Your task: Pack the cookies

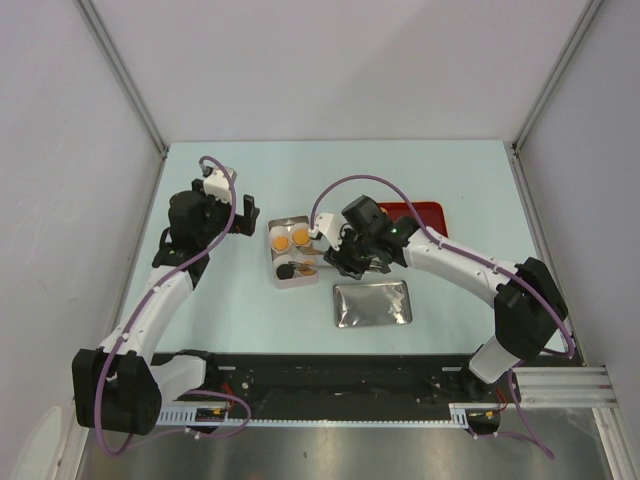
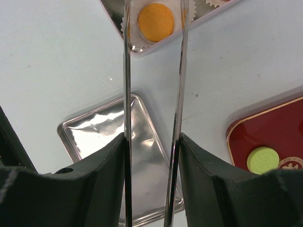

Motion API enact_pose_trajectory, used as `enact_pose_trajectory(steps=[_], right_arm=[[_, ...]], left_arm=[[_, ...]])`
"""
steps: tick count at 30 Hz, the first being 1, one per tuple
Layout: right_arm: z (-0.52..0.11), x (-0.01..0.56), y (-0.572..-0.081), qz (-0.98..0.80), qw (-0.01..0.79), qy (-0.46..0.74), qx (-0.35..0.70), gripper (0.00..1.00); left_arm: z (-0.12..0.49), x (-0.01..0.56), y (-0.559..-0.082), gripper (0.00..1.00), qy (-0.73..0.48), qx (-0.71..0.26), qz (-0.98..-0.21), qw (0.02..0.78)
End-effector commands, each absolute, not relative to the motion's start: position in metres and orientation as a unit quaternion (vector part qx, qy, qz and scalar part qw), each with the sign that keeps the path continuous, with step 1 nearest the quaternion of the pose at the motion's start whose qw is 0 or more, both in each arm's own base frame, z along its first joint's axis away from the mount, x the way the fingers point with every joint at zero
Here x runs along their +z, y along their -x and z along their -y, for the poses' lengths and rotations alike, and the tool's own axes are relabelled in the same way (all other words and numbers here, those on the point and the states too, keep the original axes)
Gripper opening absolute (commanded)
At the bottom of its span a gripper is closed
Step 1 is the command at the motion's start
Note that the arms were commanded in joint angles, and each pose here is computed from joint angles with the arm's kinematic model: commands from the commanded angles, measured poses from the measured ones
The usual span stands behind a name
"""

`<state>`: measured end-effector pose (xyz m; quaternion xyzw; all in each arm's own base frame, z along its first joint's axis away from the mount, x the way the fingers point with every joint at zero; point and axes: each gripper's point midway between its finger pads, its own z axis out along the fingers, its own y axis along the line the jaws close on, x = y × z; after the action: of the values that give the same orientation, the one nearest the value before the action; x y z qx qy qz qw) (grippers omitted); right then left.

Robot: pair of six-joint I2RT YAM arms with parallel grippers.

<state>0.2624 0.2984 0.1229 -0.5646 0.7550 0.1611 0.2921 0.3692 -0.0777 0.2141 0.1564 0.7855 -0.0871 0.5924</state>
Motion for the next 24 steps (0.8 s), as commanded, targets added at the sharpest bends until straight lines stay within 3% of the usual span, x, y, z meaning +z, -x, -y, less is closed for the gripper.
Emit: enact_pose_trajectory(steps=[1, 14, 24], right_arm=[[-0.313, 0.146, -0.271, -0.74, 0.329, 0.561, 0.172, 0.5], [-0.313, 0.189, -0.279, -0.72, 0.392, 0.546, 0.172, 0.47], [-0.283, 0.214, -0.317, -0.753, 0.44, 0.462, 0.16, 0.47]], left_arm=[[0.079, 0.23, -0.374, 1.0, -0.163, -0.082, -0.77, 0.612], [0.08, 0.23, -0.374, 1.0, -0.163, -0.083, -0.77, 0.612], [0.079, 0.231, -0.374, 1.0, -0.16, -0.082, -0.769, 0.613]])
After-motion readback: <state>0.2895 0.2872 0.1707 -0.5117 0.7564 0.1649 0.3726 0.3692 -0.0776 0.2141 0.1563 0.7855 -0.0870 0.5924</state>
